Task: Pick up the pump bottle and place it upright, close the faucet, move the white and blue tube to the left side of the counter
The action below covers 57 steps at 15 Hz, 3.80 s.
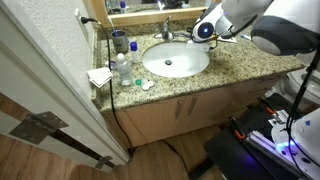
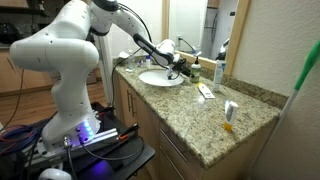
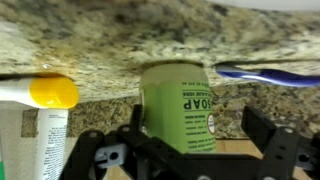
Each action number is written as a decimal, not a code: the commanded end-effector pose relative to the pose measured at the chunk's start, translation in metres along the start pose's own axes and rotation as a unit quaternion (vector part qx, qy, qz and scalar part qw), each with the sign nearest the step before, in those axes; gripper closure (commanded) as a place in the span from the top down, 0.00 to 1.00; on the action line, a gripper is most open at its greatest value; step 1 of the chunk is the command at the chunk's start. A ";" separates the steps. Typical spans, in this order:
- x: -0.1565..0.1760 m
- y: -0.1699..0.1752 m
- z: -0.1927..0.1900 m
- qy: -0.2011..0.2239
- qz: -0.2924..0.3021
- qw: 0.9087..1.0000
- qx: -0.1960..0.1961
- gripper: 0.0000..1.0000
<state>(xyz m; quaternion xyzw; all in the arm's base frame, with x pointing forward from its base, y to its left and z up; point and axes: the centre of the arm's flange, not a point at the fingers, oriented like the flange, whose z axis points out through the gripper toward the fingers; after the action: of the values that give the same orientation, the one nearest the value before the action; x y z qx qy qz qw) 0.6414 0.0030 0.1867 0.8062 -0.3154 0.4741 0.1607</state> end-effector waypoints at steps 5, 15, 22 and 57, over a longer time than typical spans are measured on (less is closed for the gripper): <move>0.051 0.006 -0.073 -0.170 0.059 0.980 0.081 1.00; 0.075 0.030 -0.169 -0.317 0.084 0.915 0.237 1.00; 0.052 0.009 -0.218 -0.308 0.094 0.904 0.280 1.00; 0.064 -0.038 -0.224 -0.282 0.146 0.940 0.124 1.00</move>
<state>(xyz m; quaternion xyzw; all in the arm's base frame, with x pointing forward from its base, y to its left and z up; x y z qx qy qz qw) 0.5401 0.1336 0.3557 0.8654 -0.4010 0.2805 -0.1076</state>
